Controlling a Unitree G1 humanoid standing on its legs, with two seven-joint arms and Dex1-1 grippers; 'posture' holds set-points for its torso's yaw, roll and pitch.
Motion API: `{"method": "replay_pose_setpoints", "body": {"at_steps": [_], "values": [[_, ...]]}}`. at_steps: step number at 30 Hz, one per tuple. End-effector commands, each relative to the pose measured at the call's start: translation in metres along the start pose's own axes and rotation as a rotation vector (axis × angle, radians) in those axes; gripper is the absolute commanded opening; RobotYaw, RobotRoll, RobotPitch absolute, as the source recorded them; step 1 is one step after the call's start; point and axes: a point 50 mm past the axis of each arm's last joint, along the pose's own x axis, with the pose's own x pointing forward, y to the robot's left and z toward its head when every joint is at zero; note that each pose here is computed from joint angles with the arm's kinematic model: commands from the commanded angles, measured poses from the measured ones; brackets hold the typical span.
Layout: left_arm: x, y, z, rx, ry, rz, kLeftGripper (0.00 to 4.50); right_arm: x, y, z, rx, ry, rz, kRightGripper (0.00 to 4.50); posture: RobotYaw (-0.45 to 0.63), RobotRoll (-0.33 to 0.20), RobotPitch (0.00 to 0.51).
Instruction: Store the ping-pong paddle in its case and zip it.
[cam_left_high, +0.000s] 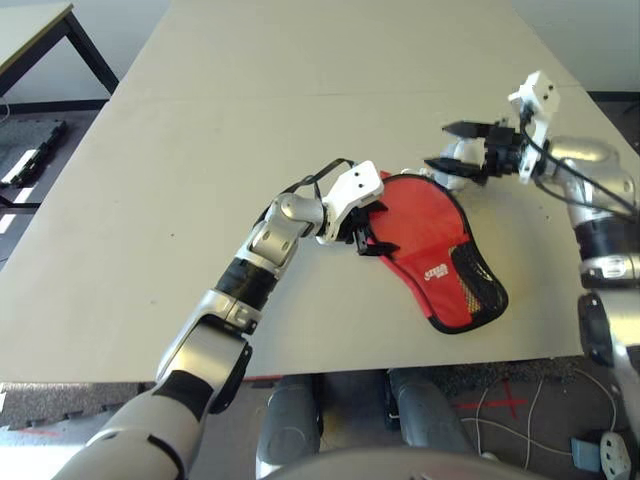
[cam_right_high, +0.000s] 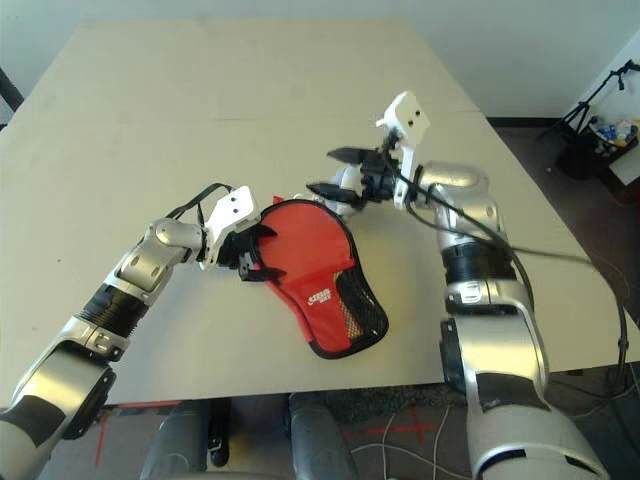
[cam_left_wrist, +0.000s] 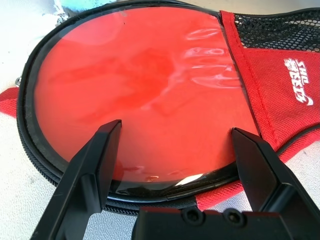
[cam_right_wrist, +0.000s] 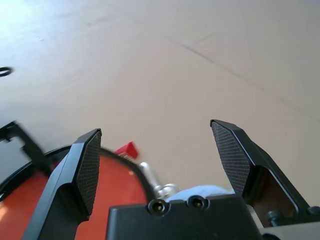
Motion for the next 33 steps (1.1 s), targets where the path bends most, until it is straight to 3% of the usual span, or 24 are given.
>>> {"method": "replay_pose_setpoints", "body": {"at_steps": [1, 18, 24, 33], "values": [[0.004, -0.007, -0.018, -0.040, 0.074, -0.014, 4.46, 0.000, -0.012, -0.011, 0.062, 0.047, -0.137, 4.50, -0.09, 0.000, 0.161], [0.002, -0.009, -0.018, -0.038, 0.072, -0.010, 4.46, -0.006, -0.011, -0.056, 0.269, 0.248, -0.218, 4.50, -0.07, 0.000, 0.163], [0.003, -0.010, -0.017, -0.040, 0.070, -0.015, 4.46, -0.005, -0.009, -0.062, 0.326, 0.267, -0.219, 4.50, -0.07, 0.000, 0.168], [0.003, -0.010, -0.018, -0.044, 0.078, -0.019, 4.50, -0.018, -0.016, -0.062, 0.360, 0.287, -0.265, 1.81, -0.08, 0.000, 0.168]]}}
